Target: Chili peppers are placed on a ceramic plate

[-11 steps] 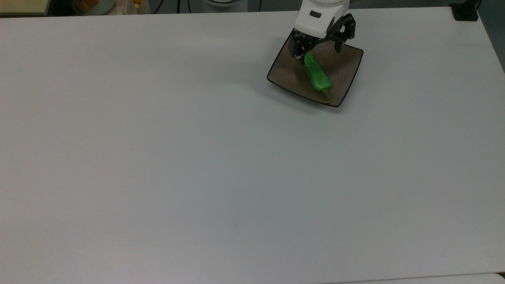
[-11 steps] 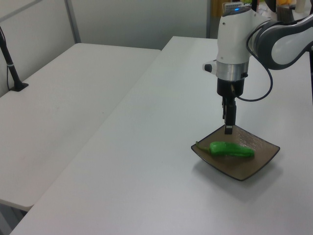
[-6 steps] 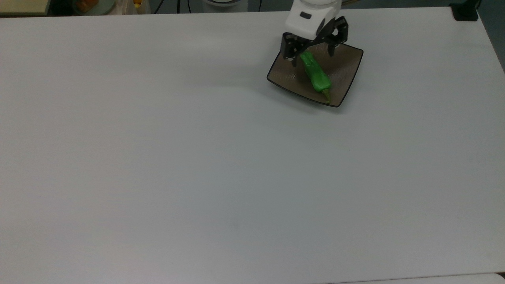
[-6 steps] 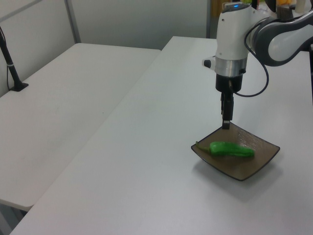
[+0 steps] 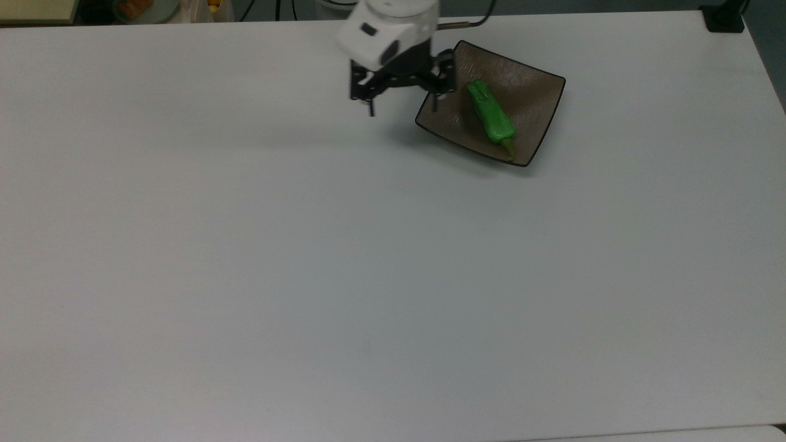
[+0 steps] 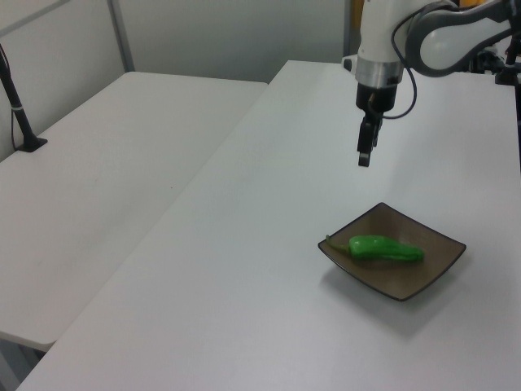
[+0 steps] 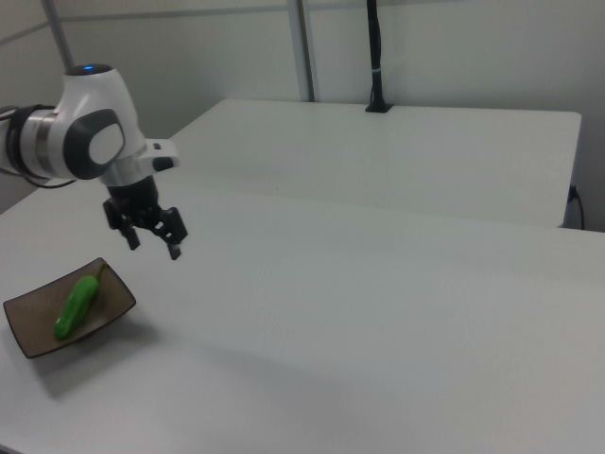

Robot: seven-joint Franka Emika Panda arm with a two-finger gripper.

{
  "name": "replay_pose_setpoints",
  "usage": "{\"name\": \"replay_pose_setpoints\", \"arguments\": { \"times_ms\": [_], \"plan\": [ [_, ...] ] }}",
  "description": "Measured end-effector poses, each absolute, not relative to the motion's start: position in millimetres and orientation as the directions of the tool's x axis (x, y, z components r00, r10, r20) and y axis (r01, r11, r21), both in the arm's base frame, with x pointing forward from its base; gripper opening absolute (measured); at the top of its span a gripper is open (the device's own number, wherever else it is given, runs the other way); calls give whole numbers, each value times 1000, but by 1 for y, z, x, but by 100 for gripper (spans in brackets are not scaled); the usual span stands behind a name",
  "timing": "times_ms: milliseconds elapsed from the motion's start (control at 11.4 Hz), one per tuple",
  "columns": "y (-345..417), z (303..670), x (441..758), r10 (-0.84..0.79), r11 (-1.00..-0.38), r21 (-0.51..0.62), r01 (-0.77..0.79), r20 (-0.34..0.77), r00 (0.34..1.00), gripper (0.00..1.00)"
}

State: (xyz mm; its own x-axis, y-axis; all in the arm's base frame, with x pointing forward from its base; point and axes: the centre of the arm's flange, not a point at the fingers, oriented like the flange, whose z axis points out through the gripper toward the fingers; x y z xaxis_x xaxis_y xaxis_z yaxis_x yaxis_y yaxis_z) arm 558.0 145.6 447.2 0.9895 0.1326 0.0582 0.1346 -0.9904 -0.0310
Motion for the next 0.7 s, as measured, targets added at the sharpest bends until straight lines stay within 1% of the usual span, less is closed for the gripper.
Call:
{"name": "replay_pose_setpoints", "arguments": {
  "times_ms": [175, 351, 702],
  "plan": [
    [108, 457, 564, 83, -996, -19, 83, 41, 996, 100],
    [82, 474, 564, 39, -999, -11, 39, 14, 999, 100],
    [69, 489, 556, 38, -999, -6, 38, -4, 999, 100]
  ]
}}
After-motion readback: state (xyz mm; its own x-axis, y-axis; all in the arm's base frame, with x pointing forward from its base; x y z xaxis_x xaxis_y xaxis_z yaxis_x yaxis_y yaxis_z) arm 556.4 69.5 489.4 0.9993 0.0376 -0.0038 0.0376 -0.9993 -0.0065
